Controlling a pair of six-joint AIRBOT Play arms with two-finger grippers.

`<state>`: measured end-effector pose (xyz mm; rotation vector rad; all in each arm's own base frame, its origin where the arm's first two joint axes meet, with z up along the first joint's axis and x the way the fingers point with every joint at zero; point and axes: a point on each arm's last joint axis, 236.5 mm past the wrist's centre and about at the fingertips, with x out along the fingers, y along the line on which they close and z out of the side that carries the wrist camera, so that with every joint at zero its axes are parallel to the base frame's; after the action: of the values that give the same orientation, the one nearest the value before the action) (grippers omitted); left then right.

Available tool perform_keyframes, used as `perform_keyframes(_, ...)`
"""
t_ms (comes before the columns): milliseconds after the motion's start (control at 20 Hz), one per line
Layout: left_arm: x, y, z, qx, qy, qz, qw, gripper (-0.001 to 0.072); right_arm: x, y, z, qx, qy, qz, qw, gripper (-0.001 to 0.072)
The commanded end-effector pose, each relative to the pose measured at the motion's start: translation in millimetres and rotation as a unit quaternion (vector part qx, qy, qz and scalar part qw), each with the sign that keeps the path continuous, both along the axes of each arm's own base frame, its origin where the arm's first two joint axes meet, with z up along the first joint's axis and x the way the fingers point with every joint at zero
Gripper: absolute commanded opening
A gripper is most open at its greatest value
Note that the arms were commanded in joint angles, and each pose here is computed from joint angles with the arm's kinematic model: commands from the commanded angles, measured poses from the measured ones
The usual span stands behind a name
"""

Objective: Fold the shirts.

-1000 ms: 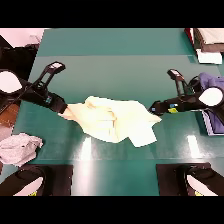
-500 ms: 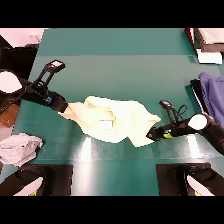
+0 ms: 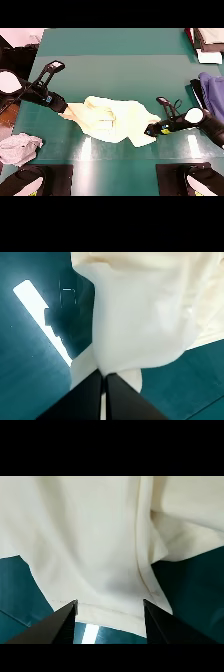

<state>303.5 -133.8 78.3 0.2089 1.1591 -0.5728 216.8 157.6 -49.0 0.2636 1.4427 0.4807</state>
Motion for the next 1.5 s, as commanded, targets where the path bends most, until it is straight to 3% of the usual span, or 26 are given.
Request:
perform_keyframes(0,0,0,0,0.000,0.001,0.000,1.000,0.0026,2,-16,8,0.002,-0.008,-0.015,1.000,0.0484)
perform_keyframes(300,-1,-1,0,-0.002,0.002,0.001,1.000,0.0027,5,-8,-32,0.030,0.022,-0.019,0.999,0.0482)
perform_keyframes(350,-1,-1,0,-0.003,0.002,0.001,1.000,0.0026,5,-3,-37,0.027,0.030,-0.009,0.999,0.0438)
perform_keyframes(400,-1,-1,0,-0.003,0.002,0.001,1.000,0.0026,6,2,-38,0.026,0.033,0.005,0.999,0.0384)
perform_keyframes(450,-1,-1,0,-0.002,0.002,0.000,1.000,0.0026,9,7,-36,0.026,0.026,0.024,0.999,0.0161)
perform_keyframes(500,0,0,0,0.000,0.001,0.001,1.000,0.0026,15,12,-29,0.028,0.015,0.039,0.999,0.0015)
perform_keyframes(650,11,26,28,0.043,-0.027,0.020,0.999,0.0026,47,14,27,0.043,-0.051,0.048,0.997,0.0013)
perform_keyframes(750,30,51,79,0.061,-0.087,0.047,0.993,0.0026,84,-8,93,0.040,-0.134,0.002,0.990,0.0013)
perform_keyframes(950,46,66,210,0.037,-0.246,0.081,0.965,0.0026,125,-86,244,-0.005,-0.326,-0.105,0.940,0.0012)
perform_keyframes(1150,15,56,312,-0.017,-0.349,0.074,0.934,0.0026,101,-127,358,-0.037,-0.447,-0.153,0.881,0.0012)
perform_keyframes(1450,-76,7,416,-0.159,-0.458,-0.003,0.875,0.0026,55,-145,438,-0.085,-0.506,-0.172,0.841,0.0012)
